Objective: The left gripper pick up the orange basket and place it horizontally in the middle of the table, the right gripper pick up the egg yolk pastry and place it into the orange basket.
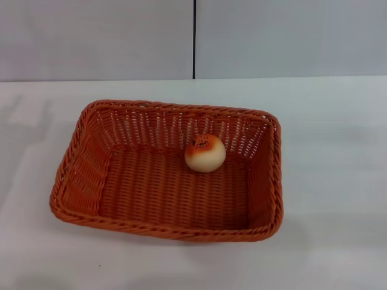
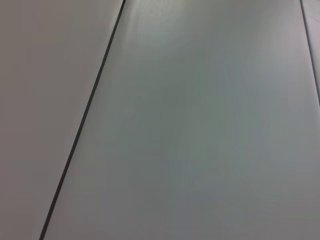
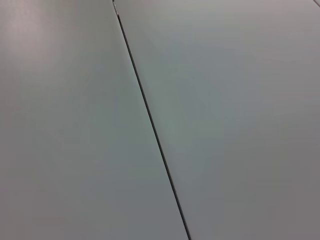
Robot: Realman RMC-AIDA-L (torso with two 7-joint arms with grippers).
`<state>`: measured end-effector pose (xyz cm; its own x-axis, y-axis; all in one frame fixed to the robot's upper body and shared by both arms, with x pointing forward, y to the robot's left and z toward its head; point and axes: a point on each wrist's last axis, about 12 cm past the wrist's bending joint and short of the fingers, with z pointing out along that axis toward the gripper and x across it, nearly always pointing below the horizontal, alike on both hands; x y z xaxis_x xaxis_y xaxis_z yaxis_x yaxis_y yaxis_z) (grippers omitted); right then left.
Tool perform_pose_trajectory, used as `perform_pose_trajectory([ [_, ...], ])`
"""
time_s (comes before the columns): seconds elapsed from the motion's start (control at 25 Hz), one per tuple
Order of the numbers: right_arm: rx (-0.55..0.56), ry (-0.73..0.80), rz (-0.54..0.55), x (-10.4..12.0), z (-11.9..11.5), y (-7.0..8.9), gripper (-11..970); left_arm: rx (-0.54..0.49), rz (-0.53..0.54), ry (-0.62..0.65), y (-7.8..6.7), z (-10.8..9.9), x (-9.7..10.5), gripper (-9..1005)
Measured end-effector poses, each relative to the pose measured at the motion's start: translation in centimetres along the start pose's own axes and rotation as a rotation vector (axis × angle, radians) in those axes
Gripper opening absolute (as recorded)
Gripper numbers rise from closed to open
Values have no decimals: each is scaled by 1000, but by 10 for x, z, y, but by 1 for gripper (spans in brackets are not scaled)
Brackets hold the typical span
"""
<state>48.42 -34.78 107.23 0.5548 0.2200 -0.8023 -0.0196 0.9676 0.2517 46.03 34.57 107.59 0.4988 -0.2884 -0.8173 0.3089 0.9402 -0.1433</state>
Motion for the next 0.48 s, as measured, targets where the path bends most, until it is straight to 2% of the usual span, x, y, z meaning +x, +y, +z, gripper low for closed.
perform_pose_trajectory([
  [0.24,-10,-8,18,0,-1,4,574,-19,12,-17,3,1,-2,675],
  [0.48,-27,-22,26,1,4,8,574,-51,35,-36,0,0,0,675],
])
